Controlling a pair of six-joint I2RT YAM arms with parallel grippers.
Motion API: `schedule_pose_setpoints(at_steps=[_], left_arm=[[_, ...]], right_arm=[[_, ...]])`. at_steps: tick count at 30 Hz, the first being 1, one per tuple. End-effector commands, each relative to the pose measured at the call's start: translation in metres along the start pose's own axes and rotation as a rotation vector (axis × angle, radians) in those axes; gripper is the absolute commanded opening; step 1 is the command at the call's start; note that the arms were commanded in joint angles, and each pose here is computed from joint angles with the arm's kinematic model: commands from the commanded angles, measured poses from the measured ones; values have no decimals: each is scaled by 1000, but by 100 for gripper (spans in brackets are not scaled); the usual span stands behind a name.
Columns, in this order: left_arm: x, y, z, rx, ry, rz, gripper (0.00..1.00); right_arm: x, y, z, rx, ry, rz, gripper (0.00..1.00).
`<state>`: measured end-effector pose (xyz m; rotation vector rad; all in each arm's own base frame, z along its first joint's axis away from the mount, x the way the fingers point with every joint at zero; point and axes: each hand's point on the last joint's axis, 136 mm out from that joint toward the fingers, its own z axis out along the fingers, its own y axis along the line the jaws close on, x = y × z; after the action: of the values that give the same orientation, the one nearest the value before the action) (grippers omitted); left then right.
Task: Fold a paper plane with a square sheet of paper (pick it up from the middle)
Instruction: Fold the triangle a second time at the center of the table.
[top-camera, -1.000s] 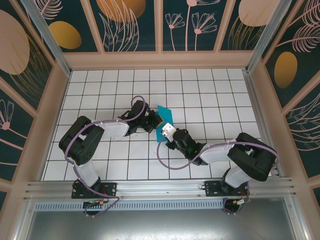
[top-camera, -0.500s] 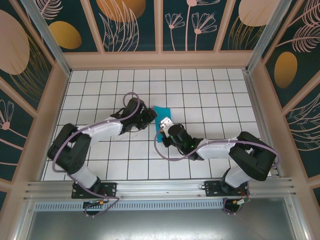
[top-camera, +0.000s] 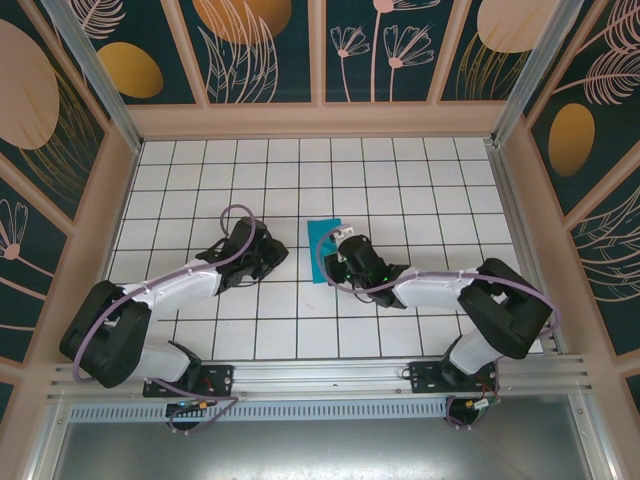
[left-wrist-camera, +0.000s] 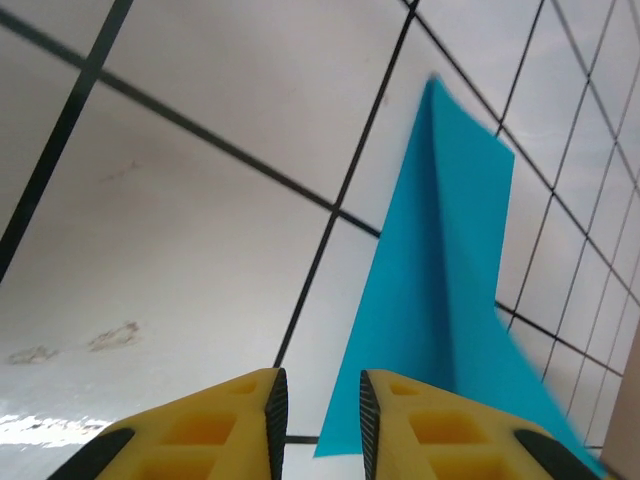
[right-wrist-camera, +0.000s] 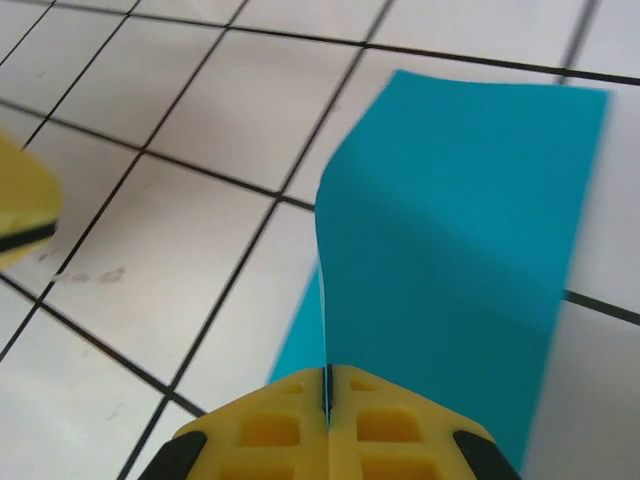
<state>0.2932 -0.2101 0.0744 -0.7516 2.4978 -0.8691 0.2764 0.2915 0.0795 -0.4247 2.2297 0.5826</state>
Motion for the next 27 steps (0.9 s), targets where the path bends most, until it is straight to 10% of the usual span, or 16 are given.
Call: schedule_pose_setpoints(at_steps=[1,11,27], left_arm=[[-7,-25,-8,69,-19,17,27],[-40,-30,-54,70,-230,23,30],[-32,-16,-56,70,-210,15,28]], right_arm=[[-42,1,-20,4,-65,81,0],[-112,-3,-51,212,-189,256,0],[-16,53,33,177,88,344,0]])
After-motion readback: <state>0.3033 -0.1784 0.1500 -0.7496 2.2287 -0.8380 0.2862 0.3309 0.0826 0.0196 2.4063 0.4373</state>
